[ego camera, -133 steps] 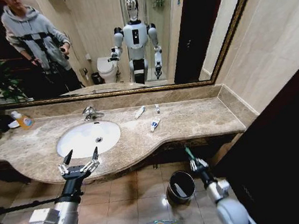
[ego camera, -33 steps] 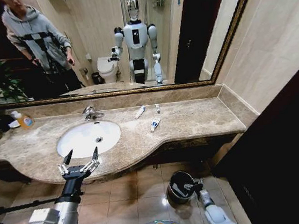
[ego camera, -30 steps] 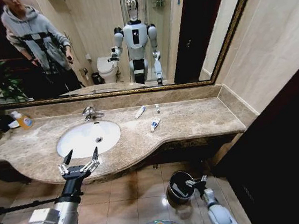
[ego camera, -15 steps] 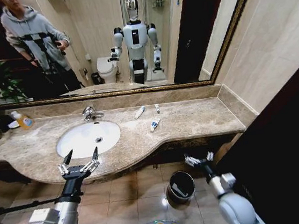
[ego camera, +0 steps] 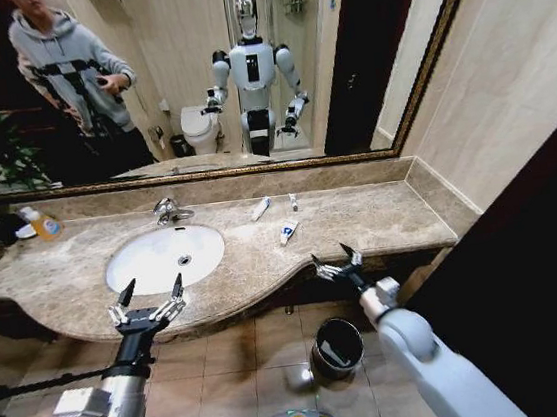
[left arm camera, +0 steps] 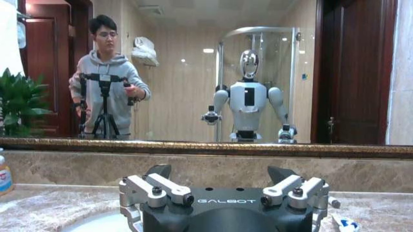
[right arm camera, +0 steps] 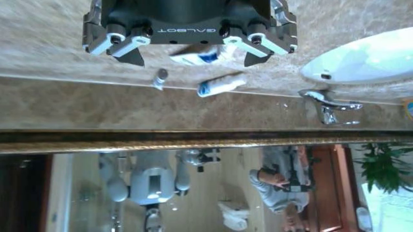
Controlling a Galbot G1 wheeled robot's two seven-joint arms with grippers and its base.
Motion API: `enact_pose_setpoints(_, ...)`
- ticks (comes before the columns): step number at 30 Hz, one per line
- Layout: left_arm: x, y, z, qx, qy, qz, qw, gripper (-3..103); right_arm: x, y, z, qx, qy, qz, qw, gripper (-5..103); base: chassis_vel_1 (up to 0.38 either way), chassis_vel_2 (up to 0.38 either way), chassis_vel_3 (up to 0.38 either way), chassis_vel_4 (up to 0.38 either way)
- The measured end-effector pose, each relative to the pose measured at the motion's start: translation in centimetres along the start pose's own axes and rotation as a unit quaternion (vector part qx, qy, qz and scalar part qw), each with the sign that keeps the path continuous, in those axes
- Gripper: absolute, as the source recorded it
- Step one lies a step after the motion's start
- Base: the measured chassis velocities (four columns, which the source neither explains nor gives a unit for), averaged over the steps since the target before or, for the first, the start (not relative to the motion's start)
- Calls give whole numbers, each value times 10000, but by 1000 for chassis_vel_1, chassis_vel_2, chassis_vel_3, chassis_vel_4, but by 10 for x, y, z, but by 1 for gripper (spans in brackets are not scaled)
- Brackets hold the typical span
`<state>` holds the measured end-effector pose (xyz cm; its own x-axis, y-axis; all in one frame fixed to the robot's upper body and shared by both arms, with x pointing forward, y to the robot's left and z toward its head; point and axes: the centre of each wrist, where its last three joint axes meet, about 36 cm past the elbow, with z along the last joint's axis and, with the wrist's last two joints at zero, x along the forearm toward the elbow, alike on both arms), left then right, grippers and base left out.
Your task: Pick up the trash from the sink and place it in the trash bin.
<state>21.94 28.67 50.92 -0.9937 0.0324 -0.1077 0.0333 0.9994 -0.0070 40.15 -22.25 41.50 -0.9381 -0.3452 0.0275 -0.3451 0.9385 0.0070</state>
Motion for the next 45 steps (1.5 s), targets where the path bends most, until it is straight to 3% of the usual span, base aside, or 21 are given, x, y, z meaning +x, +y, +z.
enact_pose_setpoints(11, 0, 0, 0, 0, 0, 0, 10000, 100, -95, 30, 23, 160, 294, -251, 9991, 100, 0, 0, 0, 0)
enact_pose_setpoints(23, 0, 0, 0, 0, 0, 0, 10000, 100, -140, 42, 30, 274, 418, -272, 9984, 103, 0, 0, 0, 0)
enact_pose_setpoints(26, 0, 0, 0, 0, 0, 0, 10000, 100, -145, 41, 32, 271, 455, -253, 9983, 99, 0, 0, 0, 0)
enact_pose_setpoints(39, 0, 0, 0, 0, -1, 0, 10000, 100, -144, 28, 42, 318, 510, -90, 9982, 45, 0, 0, 0, 0)
enact_pose_setpoints(43, 0, 0, 0, 0, 0, 0, 10000, 100, -140, 27, 42, 309, 498, -85, 9982, 45, 0, 0, 0, 0)
enact_pose_setpoints(45, 0, 0, 0, 0, 0, 0, 10000, 100, -137, 27, 41, 296, 484, -81, 9984, 35, 0, 0, 0, 0)
